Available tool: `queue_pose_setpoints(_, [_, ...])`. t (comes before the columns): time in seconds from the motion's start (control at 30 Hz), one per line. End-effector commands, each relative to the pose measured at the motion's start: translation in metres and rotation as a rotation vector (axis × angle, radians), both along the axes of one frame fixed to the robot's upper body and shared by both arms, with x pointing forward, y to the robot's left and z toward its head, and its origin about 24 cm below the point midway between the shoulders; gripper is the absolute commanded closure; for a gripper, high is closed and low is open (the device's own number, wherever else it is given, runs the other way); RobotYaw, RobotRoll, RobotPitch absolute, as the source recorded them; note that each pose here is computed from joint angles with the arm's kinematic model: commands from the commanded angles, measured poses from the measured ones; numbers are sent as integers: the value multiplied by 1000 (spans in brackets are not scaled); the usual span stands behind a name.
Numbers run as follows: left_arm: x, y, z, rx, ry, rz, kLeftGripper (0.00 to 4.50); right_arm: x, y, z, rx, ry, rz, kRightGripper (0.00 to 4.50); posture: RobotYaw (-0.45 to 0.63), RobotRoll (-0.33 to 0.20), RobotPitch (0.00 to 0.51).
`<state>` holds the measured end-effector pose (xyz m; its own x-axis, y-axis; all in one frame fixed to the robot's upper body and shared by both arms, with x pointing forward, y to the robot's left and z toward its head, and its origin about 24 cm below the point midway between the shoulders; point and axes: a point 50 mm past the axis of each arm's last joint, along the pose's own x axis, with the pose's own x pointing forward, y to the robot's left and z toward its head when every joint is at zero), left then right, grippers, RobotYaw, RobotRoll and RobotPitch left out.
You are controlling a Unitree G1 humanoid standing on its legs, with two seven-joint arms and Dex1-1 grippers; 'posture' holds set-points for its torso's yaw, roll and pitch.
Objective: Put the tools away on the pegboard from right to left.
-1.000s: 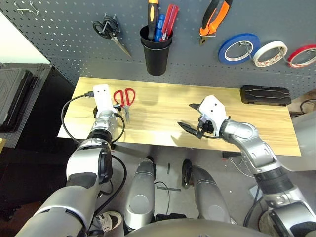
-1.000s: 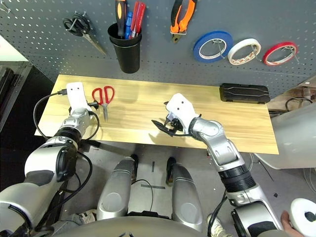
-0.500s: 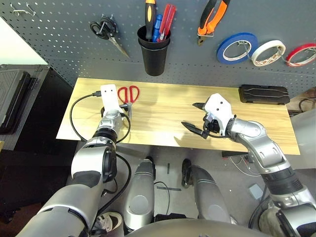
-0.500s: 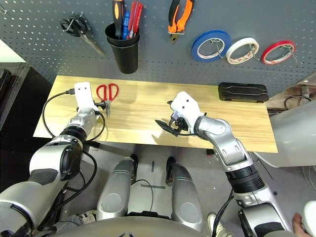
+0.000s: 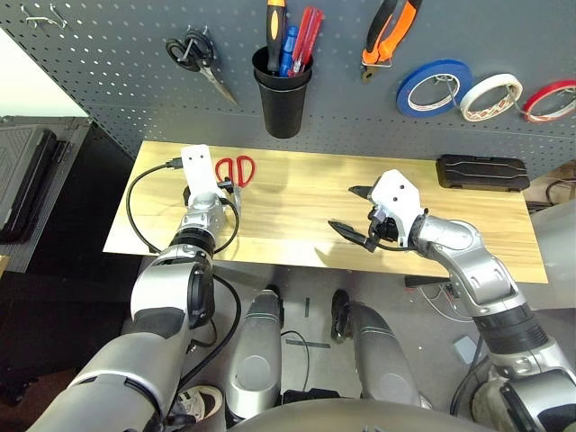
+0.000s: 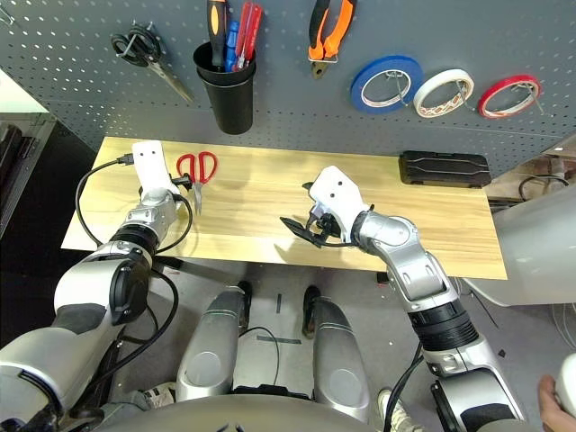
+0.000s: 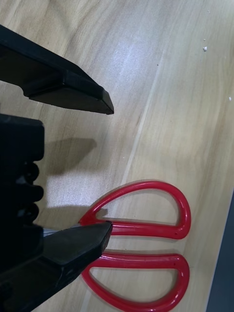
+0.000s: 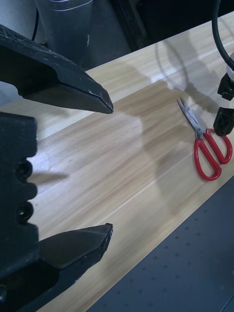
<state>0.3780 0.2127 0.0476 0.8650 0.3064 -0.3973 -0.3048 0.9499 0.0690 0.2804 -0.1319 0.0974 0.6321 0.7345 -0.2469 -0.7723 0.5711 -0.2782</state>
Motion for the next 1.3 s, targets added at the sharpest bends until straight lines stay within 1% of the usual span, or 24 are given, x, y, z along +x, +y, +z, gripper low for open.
queue_pose_setpoints(0.03, [-5,2,-9,6,64,1,23,-4,-4,-1,-11,-5,-13,0,160,0,266])
queue_pose_setpoints(0.17, [-5,-2,-11,7,75,-18,23,-2,-6,4,-10,-20,-30,0,154,0,265])
queue_pose_setpoints(0.3, [-2,-5,-7,1,43,-16,23,-1,-7,5,-10,-26,-41,0,154,0,265])
queue_pose_setpoints(0.5, [0,-12,0,-40,-98,-18,23,4,-8,5,27,-47,-46,0,183,0,275])
queue_pose_setpoints(0.63, [-3,-16,5,-59,-192,-39,23,8,-10,2,30,-44,-44,0,213,0,283])
queue_pose_setpoints(0.7, [-14,-19,9,-69,-245,-47,23,10,-11,-2,31,-39,-42,0,227,0,286])
queue_pose_setpoints(0.77, [-29,-21,16,-74,-280,-46,23,13,-11,-5,31,-35,-37,0,245,0,290])
queue_pose_setpoints(0.83, [-43,-22,23,-75,-287,-44,23,15,-11,-8,32,-34,-33,0,258,0,292])
queue_pose_setpoints(1.03, [-75,-20,39,-63,-267,-22,23,19,-10,-12,34,-34,-16,0,288,0,300])
queue_pose_setpoints(1.1, [-81,-19,43,-53,-260,-16,23,20,-9,-13,34,-35,-9,0,296,0,301])
queue_pose_setpoints(1.17, [-84,-19,45,-53,-253,-17,23,21,-9,-13,35,-35,-7,0,299,0,301])
queue_pose_setpoints(1.3, [-93,-25,47,-61,-242,-21,23,20,-8,-15,35,-35,7,0,308,0,300])
